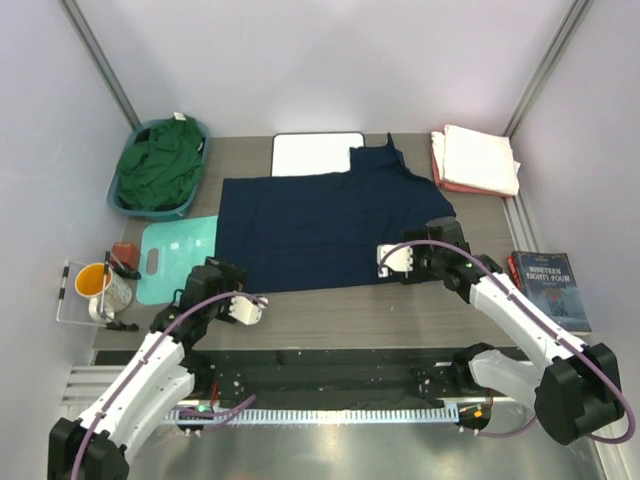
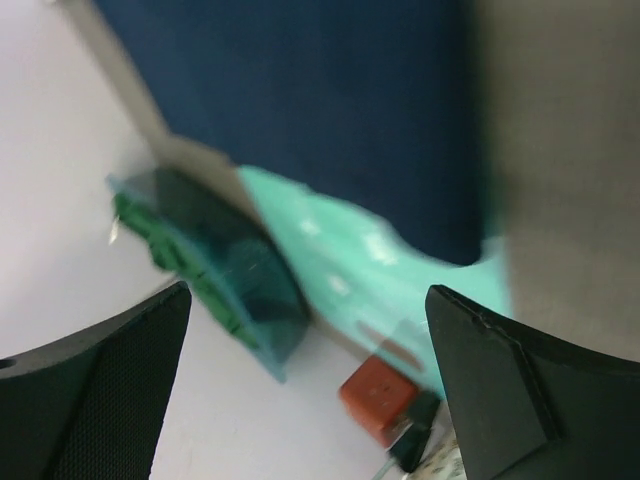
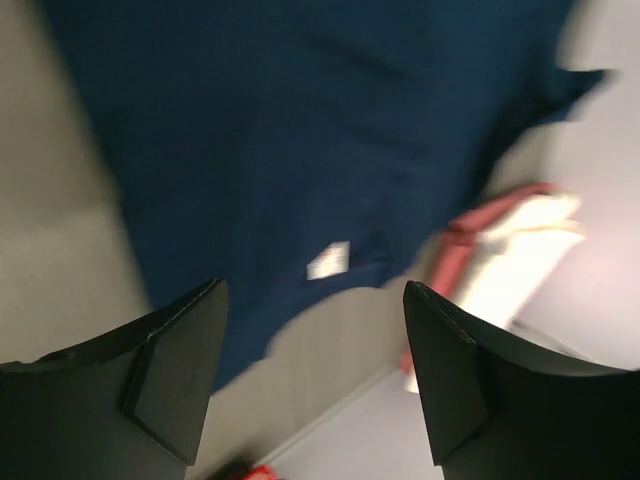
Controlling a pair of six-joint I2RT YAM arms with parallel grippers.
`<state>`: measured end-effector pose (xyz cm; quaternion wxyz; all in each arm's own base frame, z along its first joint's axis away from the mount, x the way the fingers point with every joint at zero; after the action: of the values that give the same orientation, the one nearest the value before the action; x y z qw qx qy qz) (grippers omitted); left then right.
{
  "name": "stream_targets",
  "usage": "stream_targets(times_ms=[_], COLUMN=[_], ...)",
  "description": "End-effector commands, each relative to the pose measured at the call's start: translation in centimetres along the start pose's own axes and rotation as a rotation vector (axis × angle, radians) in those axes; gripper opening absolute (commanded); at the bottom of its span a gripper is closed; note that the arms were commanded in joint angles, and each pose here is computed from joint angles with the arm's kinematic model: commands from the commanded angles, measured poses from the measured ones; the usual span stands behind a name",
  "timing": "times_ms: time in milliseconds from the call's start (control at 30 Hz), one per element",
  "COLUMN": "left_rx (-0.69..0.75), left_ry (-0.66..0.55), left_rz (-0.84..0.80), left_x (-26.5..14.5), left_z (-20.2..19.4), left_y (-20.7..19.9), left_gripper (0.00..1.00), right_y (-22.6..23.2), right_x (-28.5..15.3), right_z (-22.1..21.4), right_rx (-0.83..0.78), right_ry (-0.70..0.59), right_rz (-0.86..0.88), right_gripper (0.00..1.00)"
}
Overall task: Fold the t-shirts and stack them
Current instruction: Fold the flattened tshirt in 1/3 of the way
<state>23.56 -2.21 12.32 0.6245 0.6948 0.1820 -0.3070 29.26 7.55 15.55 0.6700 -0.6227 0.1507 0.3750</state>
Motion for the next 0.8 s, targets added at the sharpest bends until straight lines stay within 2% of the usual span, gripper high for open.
stream_targets(times_ms=[0, 200, 400, 567, 633, 700, 733, 767], left_rx=[0.170, 0.184, 0.135, 0.089, 0.083, 0.075, 0.077, 0.072], left_ry=[-0.125, -0.115, -0.066, -0.070, -0.090, -0.109, -0.123, -0.151], left_rz=[-0.079, -0.118, -0.169, -0.174, -0.197, -0.220, -0.243, -0.253], left_x=[0.7, 2.0, 3.8, 4.3, 4.2, 3.9, 3.5, 3.4], left_z=[1.6, 1.5, 1.2, 1.4, 1.8, 2.0, 2.2, 2.6], left_y=[-4.4, -6.0, -5.6, -4.0, -3.8, -3.8, -3.8, -3.9], left_gripper=[1.00, 1.00, 1.00, 0.99, 0.95, 0.84, 0.78, 0.65], right_y=[7.2, 9.9, 11.2, 11.9, 11.9, 12.0, 12.1, 11.9], right_x=[-0.8, -0.3, 1.4, 2.8, 3.4, 4.1, 4.3, 4.6], right_z=[-0.5, -1.2, -1.6, -2.1, -2.3, -2.6, -2.8, -2.8], right_rx=[0.007, -0.004, 0.022, 0.014, 0.029, 0.031, 0.029, 0.028], right_ry=[-0.008, 0.007, 0.021, 0.039, 0.053, 0.072, 0.079, 0.083], right_rz=[0.245, 0.293, 0.332, 0.325, 0.328, 0.326, 0.322, 0.312], right_gripper=[0.76, 0.75, 0.73, 0.73, 0.72, 0.68, 0.64, 0.63])
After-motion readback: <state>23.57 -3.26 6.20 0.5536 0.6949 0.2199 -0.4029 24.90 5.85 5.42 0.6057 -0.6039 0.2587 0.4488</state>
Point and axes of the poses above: each gripper's point midway between its finger pads, its own x axis out along the fingers, its own y axis along the line the jaws close on, z = x × y, the point moved 3 cm from there along -x, back along the fingers, and after that the axes turned 5 degrees about -x, right-handed, at the moved point
